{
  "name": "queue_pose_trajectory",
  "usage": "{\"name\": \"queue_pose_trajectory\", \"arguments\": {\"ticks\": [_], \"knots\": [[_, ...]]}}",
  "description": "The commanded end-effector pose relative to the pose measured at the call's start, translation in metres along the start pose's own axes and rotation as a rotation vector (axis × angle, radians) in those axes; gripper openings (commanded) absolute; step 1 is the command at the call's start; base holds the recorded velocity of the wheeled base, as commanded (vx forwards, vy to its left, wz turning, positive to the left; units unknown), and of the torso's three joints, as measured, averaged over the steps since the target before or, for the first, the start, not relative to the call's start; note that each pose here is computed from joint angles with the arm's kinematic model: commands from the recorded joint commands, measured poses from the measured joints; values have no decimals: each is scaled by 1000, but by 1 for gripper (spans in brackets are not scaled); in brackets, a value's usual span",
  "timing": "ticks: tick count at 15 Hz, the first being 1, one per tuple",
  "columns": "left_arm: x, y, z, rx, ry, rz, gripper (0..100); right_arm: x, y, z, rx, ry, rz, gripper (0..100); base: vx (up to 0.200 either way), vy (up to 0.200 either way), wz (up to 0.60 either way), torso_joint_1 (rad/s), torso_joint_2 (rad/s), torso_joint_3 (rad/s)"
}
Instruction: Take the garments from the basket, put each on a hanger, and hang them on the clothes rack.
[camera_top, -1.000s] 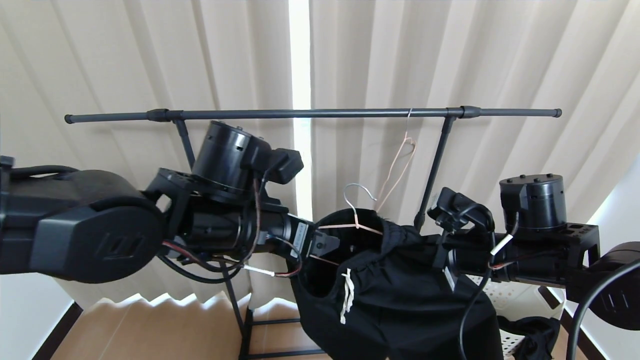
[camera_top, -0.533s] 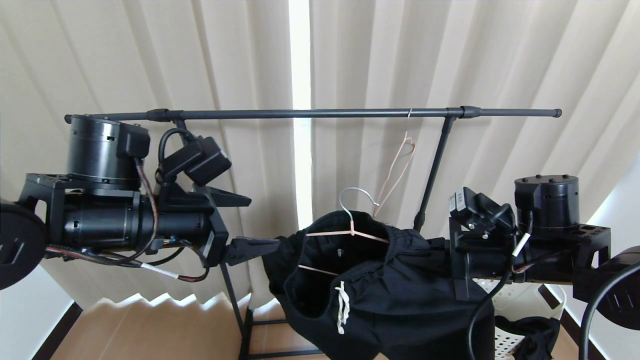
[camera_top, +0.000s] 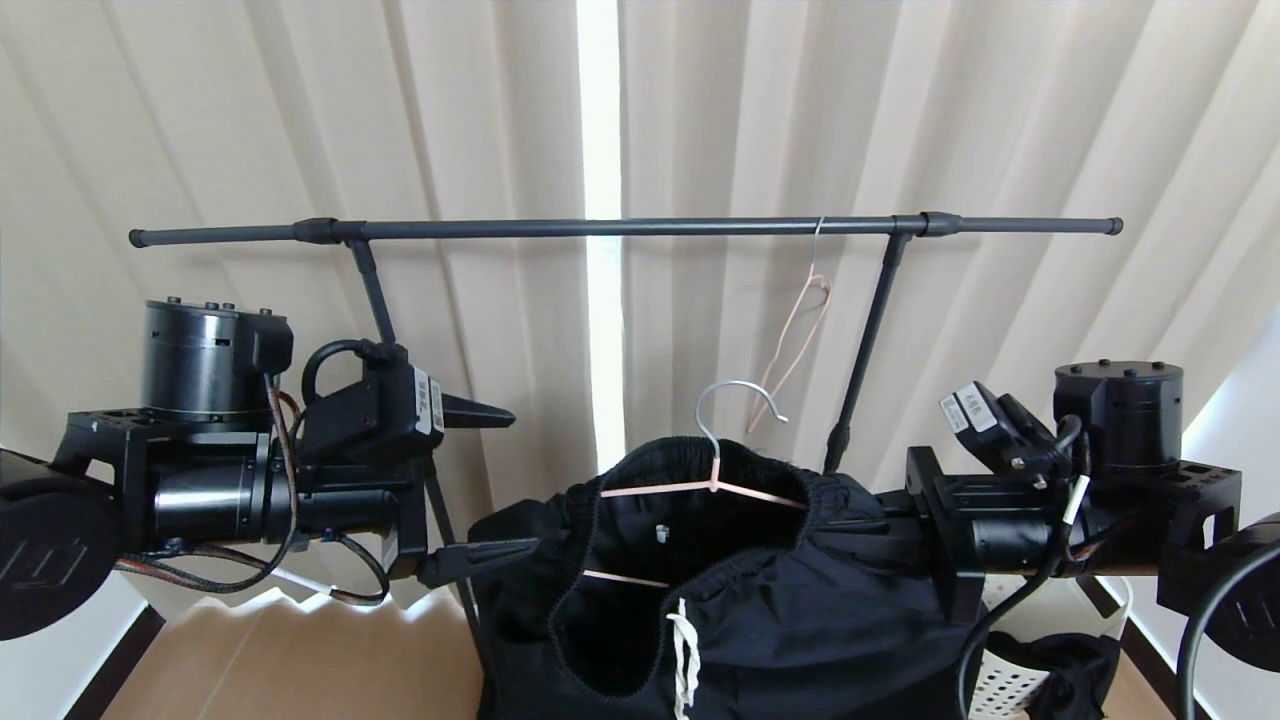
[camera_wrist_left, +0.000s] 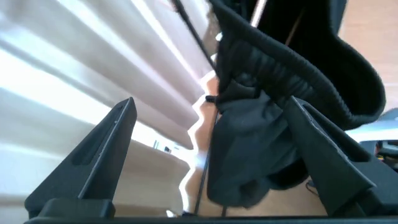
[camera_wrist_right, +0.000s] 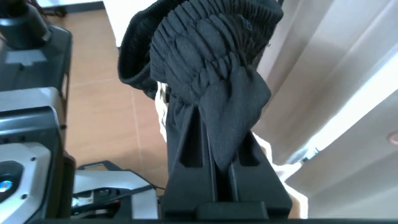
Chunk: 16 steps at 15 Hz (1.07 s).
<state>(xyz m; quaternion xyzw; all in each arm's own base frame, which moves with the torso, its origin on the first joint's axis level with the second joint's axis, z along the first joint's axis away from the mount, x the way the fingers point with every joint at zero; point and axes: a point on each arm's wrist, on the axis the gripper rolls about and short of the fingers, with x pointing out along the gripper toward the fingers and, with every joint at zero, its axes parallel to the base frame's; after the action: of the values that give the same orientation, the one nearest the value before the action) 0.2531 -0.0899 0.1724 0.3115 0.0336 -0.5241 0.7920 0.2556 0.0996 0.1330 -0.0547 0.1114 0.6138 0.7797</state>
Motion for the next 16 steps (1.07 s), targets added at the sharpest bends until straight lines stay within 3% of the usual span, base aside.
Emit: {"name": "queue_pose_trajectory", "arguments": {"ticks": [1,5,10,16], "knots": [[10,0,-10,6,12,-28,100,-2,0,1,6,-8,5,0,0,0,0,0,0,0],[28,-10,-12,25,1,-92,100,-2,-1,3,14,-27,20,0,0,0,0,0,0,0],[52,-9,-16,51,-35,-95,100,-3,1,3,19,-34,40,0,0,0,0,0,0,0],[67,-10,-5,-18,-58,-107,100,-9,10,8,-4,-58,72,0,0,0,0,0,0,0]]}}
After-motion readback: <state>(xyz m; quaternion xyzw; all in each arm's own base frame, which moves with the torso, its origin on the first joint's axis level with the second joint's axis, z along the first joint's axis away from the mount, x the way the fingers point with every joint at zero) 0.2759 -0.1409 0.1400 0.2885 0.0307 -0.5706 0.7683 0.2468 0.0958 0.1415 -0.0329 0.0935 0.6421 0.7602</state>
